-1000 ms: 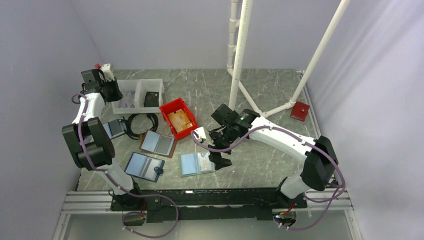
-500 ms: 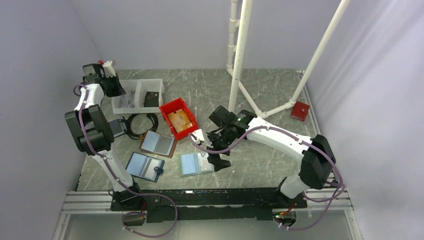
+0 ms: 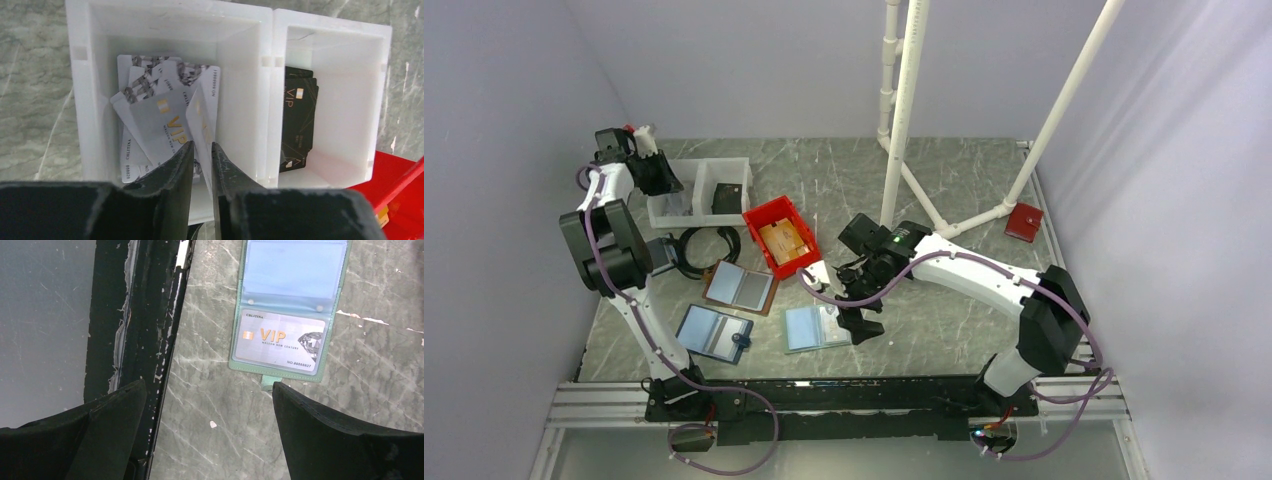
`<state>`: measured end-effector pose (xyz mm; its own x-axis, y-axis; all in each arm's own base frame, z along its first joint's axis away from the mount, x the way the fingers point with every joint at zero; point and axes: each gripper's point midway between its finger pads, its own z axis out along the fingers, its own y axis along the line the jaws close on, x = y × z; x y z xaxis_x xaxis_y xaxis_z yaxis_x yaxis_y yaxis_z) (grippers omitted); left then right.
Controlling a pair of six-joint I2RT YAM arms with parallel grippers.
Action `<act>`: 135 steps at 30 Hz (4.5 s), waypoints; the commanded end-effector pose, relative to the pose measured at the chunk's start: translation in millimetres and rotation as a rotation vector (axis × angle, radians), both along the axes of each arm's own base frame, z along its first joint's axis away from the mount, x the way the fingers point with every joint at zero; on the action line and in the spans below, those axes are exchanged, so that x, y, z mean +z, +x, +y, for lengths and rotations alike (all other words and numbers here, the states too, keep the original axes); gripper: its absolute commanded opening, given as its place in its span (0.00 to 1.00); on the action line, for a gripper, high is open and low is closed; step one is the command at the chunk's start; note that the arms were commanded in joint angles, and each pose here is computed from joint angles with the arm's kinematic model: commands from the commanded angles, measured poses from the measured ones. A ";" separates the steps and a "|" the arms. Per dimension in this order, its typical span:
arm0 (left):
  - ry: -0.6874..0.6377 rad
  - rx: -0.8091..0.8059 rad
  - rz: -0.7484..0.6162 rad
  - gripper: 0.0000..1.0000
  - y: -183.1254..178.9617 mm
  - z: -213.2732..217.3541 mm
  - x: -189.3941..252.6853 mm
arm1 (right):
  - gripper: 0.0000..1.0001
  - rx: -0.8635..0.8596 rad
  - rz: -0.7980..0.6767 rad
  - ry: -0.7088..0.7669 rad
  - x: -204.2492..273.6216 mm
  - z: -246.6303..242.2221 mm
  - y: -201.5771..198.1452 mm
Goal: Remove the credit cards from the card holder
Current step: Place the credit card in the storage box, then remove the credit card from the card holder.
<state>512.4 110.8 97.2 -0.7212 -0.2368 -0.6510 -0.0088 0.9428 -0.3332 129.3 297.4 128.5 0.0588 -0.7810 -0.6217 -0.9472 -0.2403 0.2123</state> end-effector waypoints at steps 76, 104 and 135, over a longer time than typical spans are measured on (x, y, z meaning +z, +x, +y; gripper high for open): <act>-0.456 -0.287 0.093 0.90 -320.1 -327.2 46.0 | 1.00 -0.088 -0.139 0.331 14.2 -84.5 7.1; -0.486 -0.326 0.091 0.85 -331.1 -370.3 0.8 | 0.99 -0.098 -0.202 0.297 -0.7 -79.0 19.0; -0.533 -0.306 0.097 0.85 -334.8 -369.8 2.0 | 0.97 -0.069 -0.273 0.214 0.8 -34.7 38.5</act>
